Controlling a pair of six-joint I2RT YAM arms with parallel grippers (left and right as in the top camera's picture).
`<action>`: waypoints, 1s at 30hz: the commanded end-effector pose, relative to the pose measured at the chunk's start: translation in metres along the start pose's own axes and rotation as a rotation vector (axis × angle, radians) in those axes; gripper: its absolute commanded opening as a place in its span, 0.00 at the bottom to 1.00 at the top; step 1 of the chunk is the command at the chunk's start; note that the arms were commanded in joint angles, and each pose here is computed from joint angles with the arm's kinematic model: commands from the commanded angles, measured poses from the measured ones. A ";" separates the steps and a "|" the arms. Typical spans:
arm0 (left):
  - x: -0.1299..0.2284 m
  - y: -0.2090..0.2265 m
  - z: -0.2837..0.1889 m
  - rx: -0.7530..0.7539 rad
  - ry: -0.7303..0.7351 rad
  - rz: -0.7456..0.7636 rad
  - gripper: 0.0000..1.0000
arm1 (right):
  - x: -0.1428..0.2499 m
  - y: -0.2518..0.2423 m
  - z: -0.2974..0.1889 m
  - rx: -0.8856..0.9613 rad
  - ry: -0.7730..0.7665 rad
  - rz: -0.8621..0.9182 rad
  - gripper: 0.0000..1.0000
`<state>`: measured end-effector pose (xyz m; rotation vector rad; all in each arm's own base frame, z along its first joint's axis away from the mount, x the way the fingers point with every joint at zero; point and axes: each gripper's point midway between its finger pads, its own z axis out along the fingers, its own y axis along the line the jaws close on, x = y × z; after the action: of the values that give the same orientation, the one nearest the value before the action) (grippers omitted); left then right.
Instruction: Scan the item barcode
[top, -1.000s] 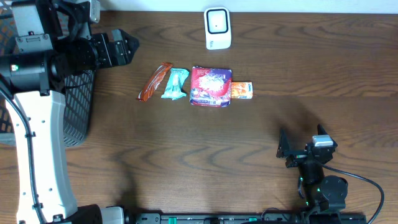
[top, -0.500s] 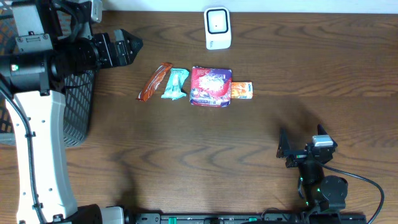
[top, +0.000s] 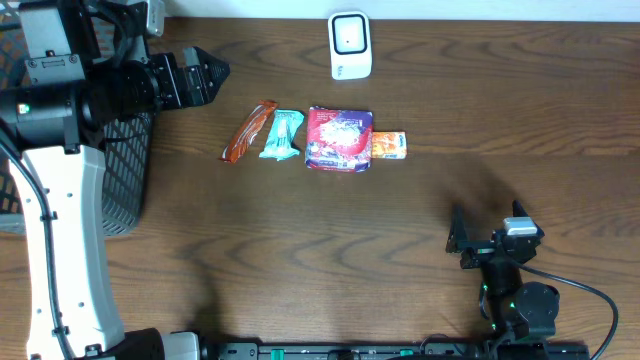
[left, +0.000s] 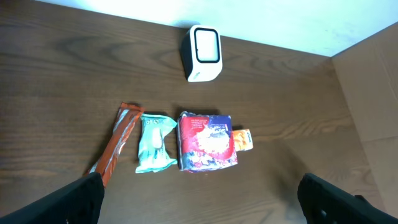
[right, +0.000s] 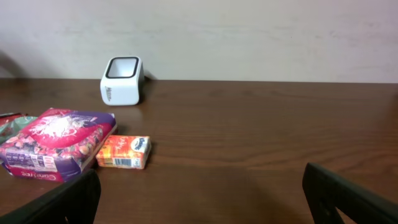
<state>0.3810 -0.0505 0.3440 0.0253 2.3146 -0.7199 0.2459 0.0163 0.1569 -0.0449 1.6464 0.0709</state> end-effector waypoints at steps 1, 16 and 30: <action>-0.001 -0.001 0.000 0.012 -0.001 0.002 0.99 | -0.012 -0.016 -0.001 0.090 -0.048 -0.034 0.99; -0.001 -0.001 0.000 0.012 -0.001 0.002 0.99 | -0.084 0.028 -0.018 -0.170 -0.349 0.001 0.99; -0.001 -0.001 0.000 0.012 -0.001 0.002 0.98 | -0.193 0.051 -0.060 -0.252 -0.623 -0.178 0.99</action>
<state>0.3809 -0.0510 0.3444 0.0273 2.3130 -0.7236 0.1989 0.0537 0.3316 -0.2563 1.0013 0.1825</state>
